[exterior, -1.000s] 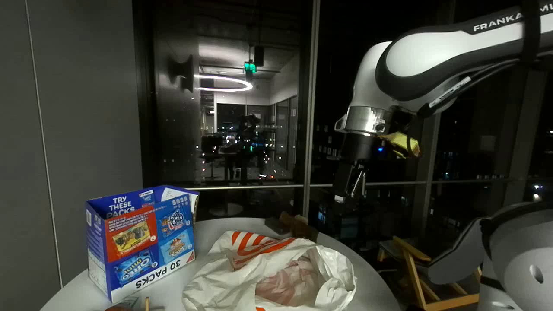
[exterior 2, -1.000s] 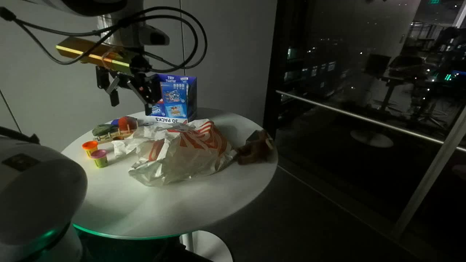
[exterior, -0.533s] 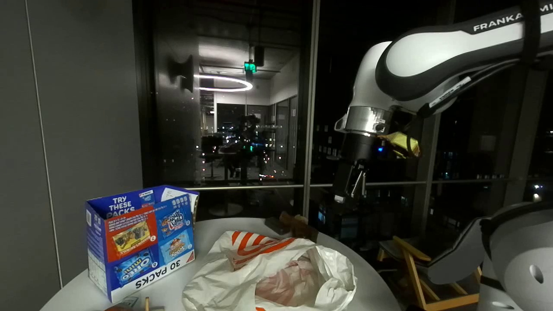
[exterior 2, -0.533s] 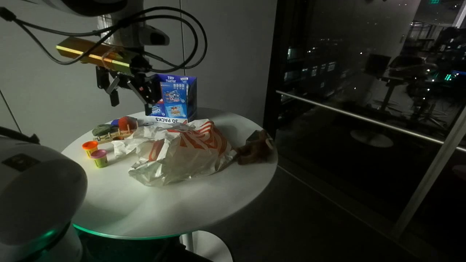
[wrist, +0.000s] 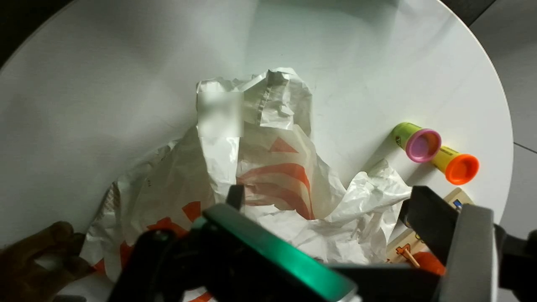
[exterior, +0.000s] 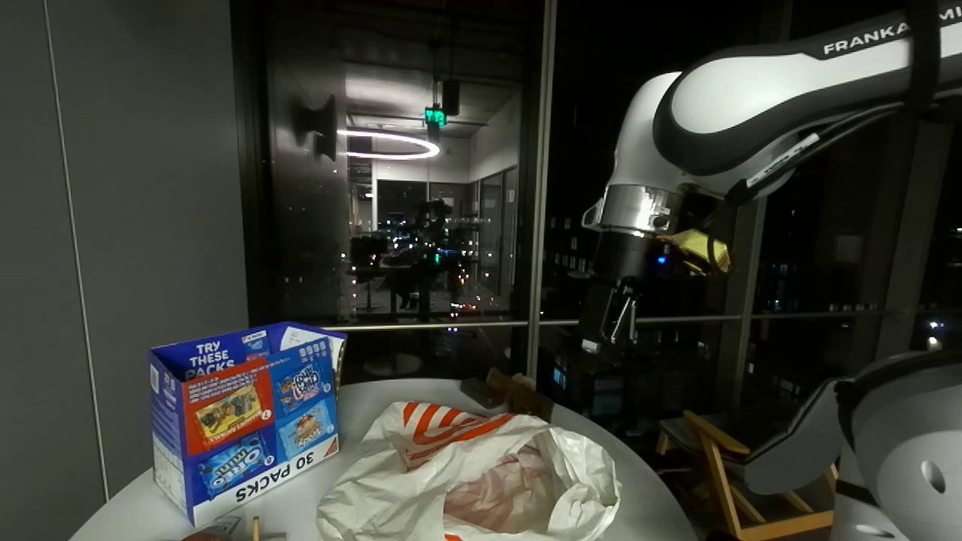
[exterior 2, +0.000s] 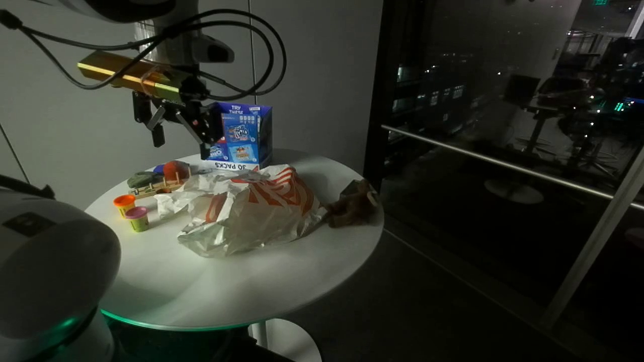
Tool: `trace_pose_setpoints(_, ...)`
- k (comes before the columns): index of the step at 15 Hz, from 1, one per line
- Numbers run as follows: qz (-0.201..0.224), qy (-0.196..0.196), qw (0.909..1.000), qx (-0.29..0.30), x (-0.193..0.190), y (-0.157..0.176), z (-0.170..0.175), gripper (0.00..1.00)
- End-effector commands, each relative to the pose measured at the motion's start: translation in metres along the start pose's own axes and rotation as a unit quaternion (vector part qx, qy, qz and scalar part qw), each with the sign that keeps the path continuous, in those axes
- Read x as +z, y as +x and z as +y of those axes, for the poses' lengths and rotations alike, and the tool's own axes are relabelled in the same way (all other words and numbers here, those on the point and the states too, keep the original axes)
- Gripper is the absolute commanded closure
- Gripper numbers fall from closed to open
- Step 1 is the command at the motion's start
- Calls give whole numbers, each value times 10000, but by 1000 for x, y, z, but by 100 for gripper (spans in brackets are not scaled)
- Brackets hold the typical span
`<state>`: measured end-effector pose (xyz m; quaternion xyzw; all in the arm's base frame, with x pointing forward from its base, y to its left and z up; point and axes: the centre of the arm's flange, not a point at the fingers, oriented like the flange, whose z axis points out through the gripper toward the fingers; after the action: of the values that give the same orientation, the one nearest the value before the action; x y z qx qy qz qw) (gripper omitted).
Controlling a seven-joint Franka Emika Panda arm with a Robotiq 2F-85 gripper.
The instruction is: Lift the two small yellow containers with the purple and orange lid and the peach plush toy from the table and put them in the plastic
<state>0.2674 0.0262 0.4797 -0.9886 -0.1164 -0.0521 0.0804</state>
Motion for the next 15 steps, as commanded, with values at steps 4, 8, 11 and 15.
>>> trace_pose_setpoints(4,0,0,10000,0,0,0,0,0)
trace_pose_setpoints(8,0,0,10000,0,0,0,0,0)
trace_pose_setpoints(11,80,-169,9991,-370,24,-5,-36,0)
trace_pose_setpoints(15,127,-498,9926,-1102,21,32,-82,0)
